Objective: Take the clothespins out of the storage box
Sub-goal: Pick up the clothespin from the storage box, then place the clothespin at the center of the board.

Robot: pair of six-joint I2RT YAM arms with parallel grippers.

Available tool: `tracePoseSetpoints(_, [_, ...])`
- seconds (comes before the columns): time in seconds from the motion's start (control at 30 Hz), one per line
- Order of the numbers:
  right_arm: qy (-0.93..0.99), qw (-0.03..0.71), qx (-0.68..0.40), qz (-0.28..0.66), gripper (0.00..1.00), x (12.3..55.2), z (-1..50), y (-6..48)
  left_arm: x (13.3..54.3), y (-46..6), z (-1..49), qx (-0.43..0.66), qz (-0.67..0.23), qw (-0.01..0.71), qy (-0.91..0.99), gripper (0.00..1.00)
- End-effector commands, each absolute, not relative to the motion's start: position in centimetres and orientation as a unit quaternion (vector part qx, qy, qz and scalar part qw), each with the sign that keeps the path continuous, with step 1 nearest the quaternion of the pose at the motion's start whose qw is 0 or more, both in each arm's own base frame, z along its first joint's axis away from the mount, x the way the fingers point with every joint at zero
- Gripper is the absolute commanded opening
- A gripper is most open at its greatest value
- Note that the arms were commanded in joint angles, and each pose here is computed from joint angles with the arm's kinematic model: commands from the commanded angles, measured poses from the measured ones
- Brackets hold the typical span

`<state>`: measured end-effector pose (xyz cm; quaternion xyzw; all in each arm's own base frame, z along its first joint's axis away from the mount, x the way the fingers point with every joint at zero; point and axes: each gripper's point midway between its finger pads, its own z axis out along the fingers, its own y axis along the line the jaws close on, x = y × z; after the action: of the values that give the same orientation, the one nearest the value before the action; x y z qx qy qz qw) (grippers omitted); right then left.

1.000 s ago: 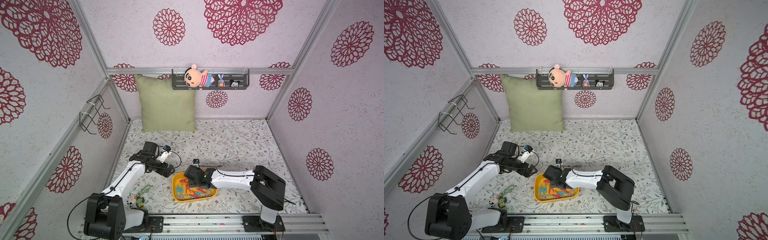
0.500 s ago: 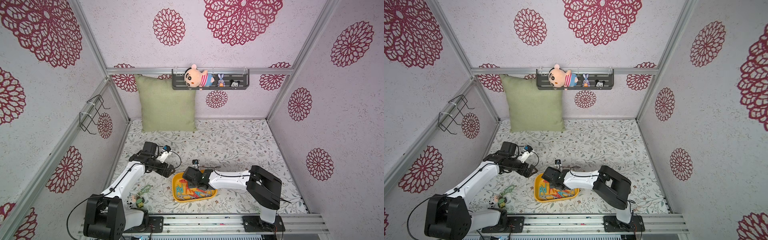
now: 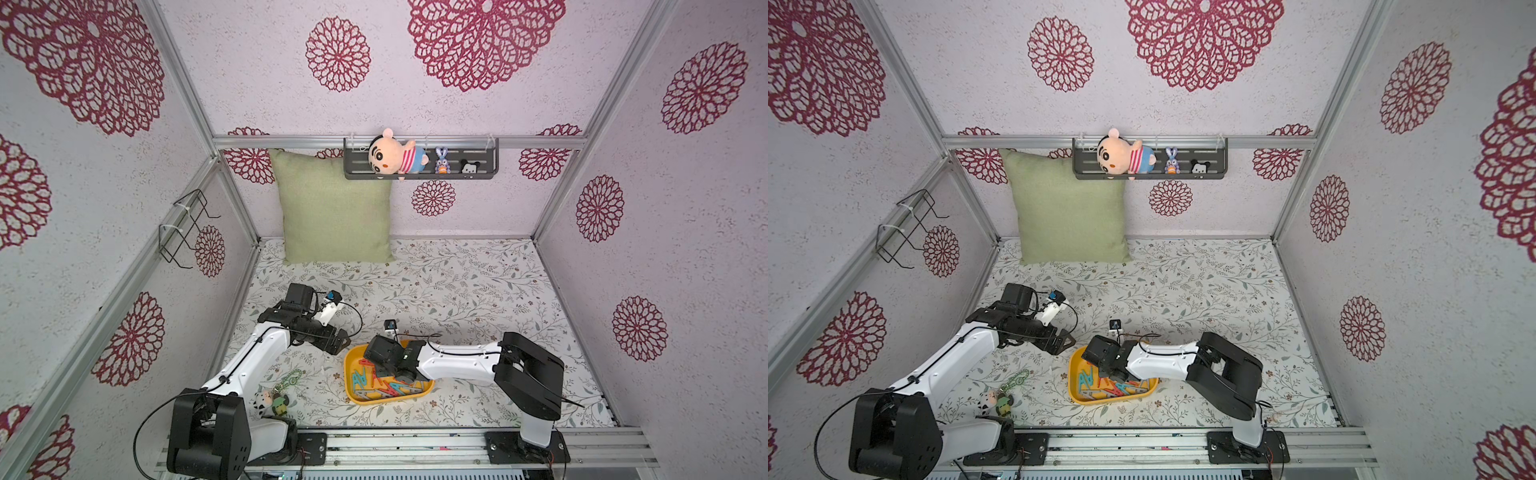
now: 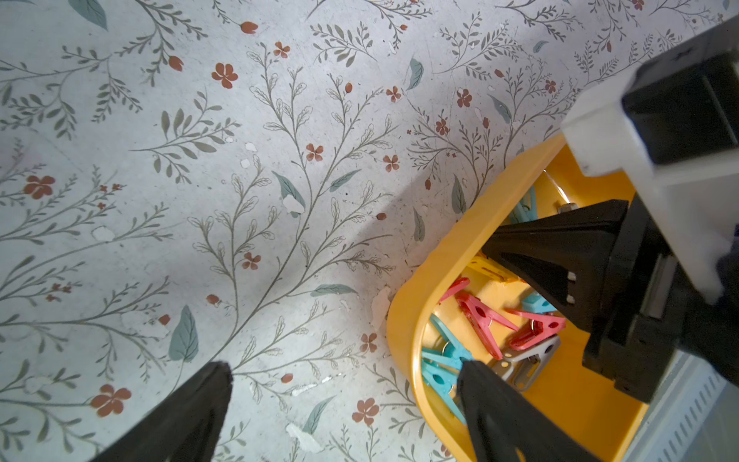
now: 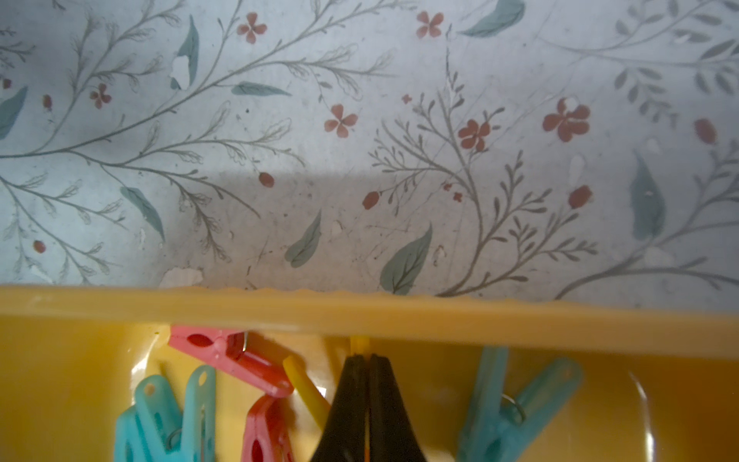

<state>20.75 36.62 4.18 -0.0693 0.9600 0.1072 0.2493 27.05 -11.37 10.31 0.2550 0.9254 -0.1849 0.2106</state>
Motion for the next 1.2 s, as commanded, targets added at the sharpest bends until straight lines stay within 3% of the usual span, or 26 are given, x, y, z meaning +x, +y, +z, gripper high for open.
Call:
tracePoseSetpoints(0.0, [0.953,0.275,-0.065,0.109,0.0,20.7,7.5,36.3,27.1,-11.8,10.5,0.26,-0.192,0.219,0.921,0.97])
tracePoseSetpoints(0.4, [0.934,0.318,-0.049,0.155,0.0,20.7,15.3,34.3,27.3,-11.8,10.5,0.26,-0.189,0.219,0.921,0.97])
tracePoseSetpoints(0.7, [0.932,0.347,-0.005,0.109,0.0,25.4,19.4,27.5,27.4,-11.7,10.4,0.258,-0.184,0.22,0.923,0.97])
tracePoseSetpoints(0.87, [0.936,0.345,0.031,0.068,0.0,29.9,18.8,21.5,27.4,-11.6,10.3,0.258,-0.184,0.218,0.923,0.97])
tracePoseSetpoints(1.17, [0.95,0.301,0.082,0.016,0.0,39.6,13.1,13.0,27.4,-11.5,10.3,0.258,-0.179,0.218,0.924,0.97])
